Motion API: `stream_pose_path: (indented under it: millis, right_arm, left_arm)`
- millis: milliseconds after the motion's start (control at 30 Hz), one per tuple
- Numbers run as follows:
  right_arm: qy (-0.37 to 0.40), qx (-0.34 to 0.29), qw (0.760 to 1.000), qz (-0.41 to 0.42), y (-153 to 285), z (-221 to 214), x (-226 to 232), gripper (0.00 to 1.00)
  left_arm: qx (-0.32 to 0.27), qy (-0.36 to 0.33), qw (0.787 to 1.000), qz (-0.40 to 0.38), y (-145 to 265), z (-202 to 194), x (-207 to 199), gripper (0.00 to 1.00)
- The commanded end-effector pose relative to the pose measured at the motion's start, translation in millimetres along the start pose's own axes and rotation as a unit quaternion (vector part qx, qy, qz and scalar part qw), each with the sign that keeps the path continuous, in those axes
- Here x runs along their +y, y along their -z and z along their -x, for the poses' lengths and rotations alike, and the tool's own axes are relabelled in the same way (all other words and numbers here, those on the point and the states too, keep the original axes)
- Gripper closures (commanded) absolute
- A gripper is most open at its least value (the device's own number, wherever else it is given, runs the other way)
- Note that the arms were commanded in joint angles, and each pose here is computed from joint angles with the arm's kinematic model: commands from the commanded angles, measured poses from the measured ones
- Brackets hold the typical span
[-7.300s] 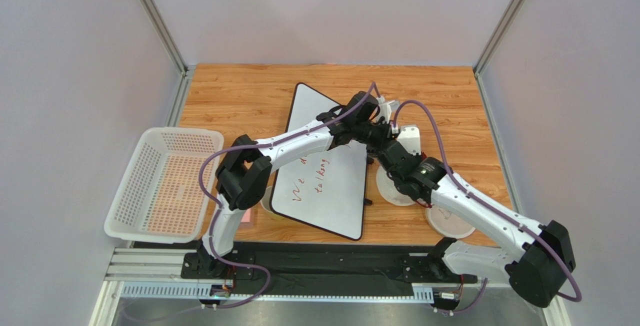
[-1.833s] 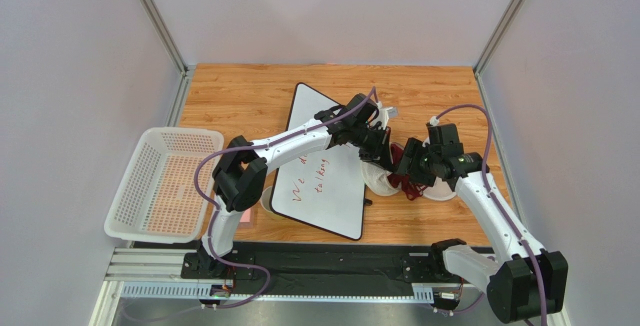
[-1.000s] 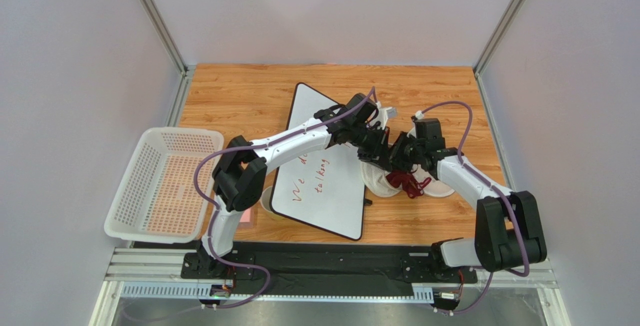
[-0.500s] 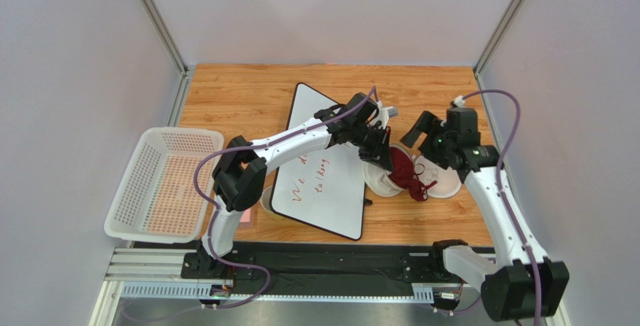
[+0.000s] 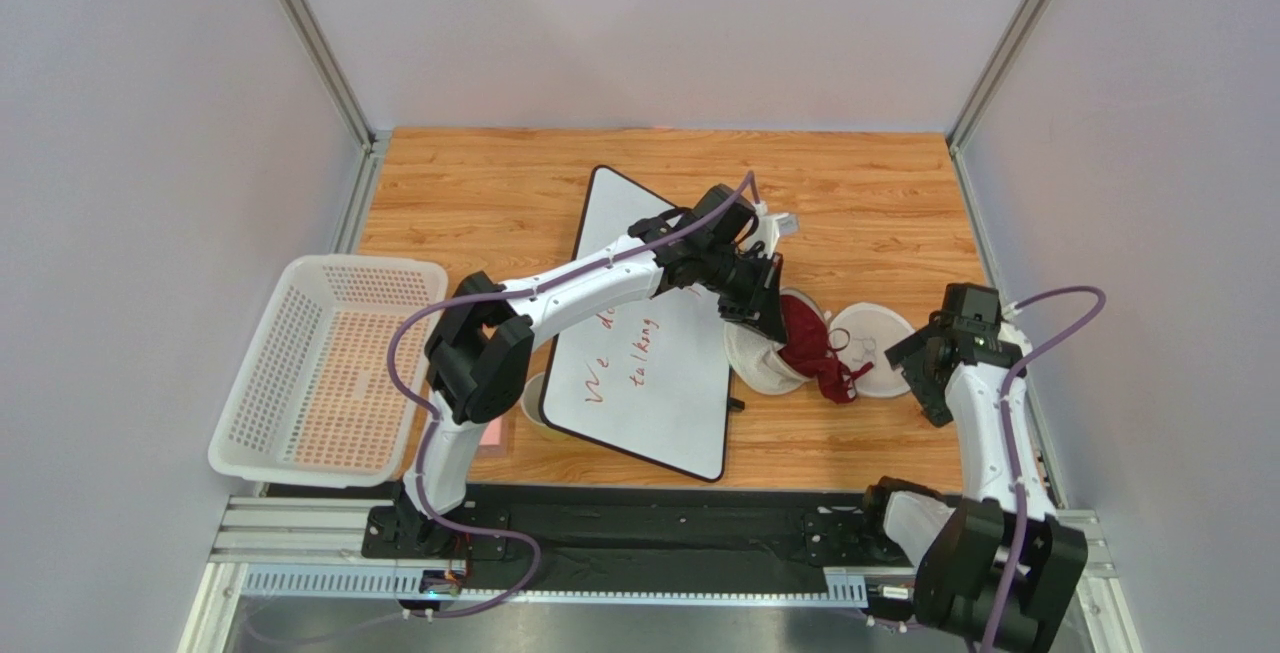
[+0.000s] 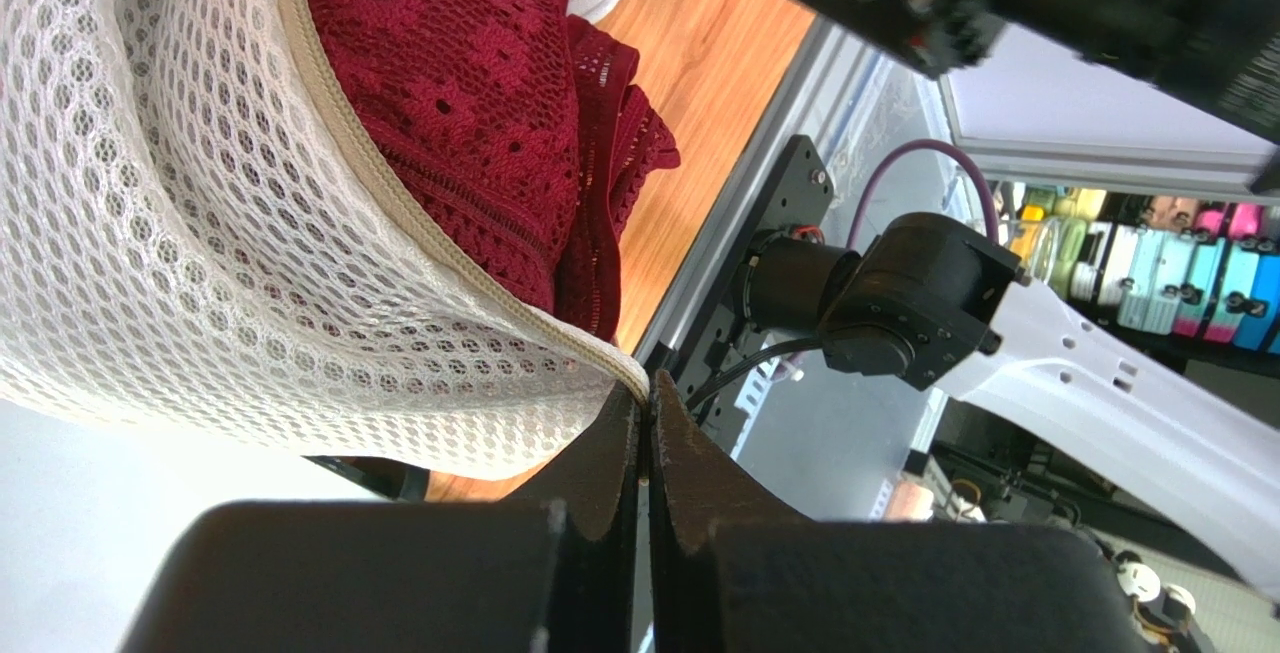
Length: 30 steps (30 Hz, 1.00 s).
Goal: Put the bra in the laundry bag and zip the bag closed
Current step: Place the bra in the laundry bag.
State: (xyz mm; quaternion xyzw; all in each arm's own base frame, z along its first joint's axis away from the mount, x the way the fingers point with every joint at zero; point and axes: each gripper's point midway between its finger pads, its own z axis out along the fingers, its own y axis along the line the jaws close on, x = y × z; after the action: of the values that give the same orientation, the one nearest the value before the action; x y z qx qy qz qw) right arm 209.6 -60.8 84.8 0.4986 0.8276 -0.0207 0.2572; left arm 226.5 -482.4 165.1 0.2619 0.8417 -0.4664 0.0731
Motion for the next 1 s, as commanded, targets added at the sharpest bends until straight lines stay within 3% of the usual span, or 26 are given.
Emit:
stream_pose_path:
  millis: [0,400,633,700,733,800,833,967]
  right_arm:
    - [-0.014,-0.013,0.999,-0.032,-24,12,-1,0.25]
    - [-0.032,0.027,0.996,-0.082,-68,-8,-10,0.28]
    - [-0.033,0.043,0.991,-0.121,-89,-22,-24,0.41]
    - [-0.031,0.031,0.992,-0.117,-90,-18,-23,0.49]
    - [-0.028,0.026,0.993,-0.113,-89,-14,-20,0.6]
    - [-0.02,0.021,0.994,-0.104,-82,-9,-17,0.69]
    - [-0.018,0.013,0.995,-0.1,-78,-4,-15,0.8]
    - [-0.021,-0.046,0.996,-0.067,-43,22,-8,0.98]
  left_arm:
    - [-0.017,-0.047,0.998,-0.035,9,16,-29,1.0]
    - [-0.007,-0.058,0.997,-0.049,8,15,-30,1.0]
    - [-0.004,-0.059,0.997,-0.048,5,14,-28,1.0]
    - [-0.005,-0.06,0.997,-0.048,6,15,-28,1.0]
    - [-0.004,-0.059,0.997,-0.048,6,15,-28,1.0]
    - [-0.004,-0.059,0.997,-0.049,5,15,-27,1.0]
    - [-0.003,-0.059,0.997,-0.049,5,15,-27,1.0]
    - [-0.002,-0.058,0.997,-0.049,2,16,-24,1.0]
